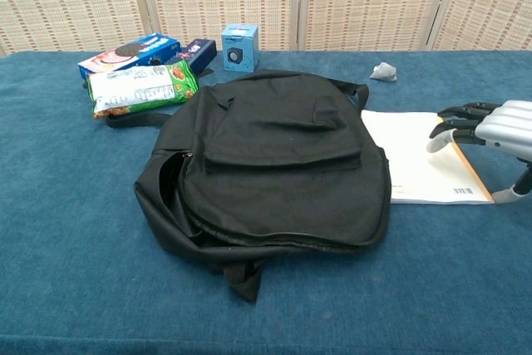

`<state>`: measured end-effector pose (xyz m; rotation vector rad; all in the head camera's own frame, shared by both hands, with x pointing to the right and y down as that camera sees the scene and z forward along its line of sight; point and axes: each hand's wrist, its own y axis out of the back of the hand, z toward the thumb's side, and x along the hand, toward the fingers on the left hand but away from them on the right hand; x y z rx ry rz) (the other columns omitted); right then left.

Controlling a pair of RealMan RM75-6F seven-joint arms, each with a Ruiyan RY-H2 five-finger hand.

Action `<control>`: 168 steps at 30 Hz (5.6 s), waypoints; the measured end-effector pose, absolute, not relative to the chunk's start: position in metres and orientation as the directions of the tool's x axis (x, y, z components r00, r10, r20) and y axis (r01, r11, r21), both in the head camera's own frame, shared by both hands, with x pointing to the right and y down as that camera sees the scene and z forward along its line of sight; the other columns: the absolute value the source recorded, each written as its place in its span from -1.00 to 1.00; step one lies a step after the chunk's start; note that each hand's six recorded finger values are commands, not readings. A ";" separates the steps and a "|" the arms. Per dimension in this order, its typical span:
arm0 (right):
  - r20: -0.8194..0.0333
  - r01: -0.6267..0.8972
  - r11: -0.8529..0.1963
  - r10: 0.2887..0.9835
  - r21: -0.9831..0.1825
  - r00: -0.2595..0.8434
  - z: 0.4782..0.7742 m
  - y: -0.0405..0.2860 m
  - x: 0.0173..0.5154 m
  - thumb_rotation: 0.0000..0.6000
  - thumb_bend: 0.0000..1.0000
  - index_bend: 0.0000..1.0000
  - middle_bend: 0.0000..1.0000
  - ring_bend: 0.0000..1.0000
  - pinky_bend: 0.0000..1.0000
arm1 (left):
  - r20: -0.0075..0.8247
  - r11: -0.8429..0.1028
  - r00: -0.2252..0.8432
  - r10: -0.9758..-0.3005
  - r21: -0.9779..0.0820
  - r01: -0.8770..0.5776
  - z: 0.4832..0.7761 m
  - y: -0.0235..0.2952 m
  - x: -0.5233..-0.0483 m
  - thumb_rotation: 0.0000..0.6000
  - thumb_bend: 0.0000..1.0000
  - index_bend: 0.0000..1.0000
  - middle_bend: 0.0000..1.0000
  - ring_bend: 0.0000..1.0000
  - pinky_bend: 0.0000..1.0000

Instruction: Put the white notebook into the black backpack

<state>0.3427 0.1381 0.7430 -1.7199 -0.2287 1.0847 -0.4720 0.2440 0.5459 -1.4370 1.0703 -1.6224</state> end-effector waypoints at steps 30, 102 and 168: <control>-0.468 -0.229 -0.426 0.627 -0.875 0.623 0.753 0.127 0.284 1.00 -0.35 -0.46 -0.58 -0.95 -0.84 | 0.421 -0.420 -0.142 -0.896 -0.907 -0.034 0.550 0.246 -0.476 1.00 -0.48 -0.90 -0.90 -0.89 -0.94; -0.086 -0.117 -0.032 0.863 -0.993 0.497 0.617 0.068 0.363 1.00 0.01 0.32 -0.19 -0.66 -0.75 | 0.433 -0.466 0.263 -0.862 -0.881 -0.076 0.565 0.164 -0.397 1.00 -0.48 -0.79 -0.90 -0.88 -0.94; 0.004 -0.159 0.068 0.930 -0.985 0.367 0.553 0.065 0.412 1.00 0.01 0.37 -0.18 -0.64 -0.75 | 0.754 -0.793 0.607 -0.252 -0.521 0.318 0.700 0.153 -0.159 1.00 -0.48 -1.00 -1.00 -0.89 -0.94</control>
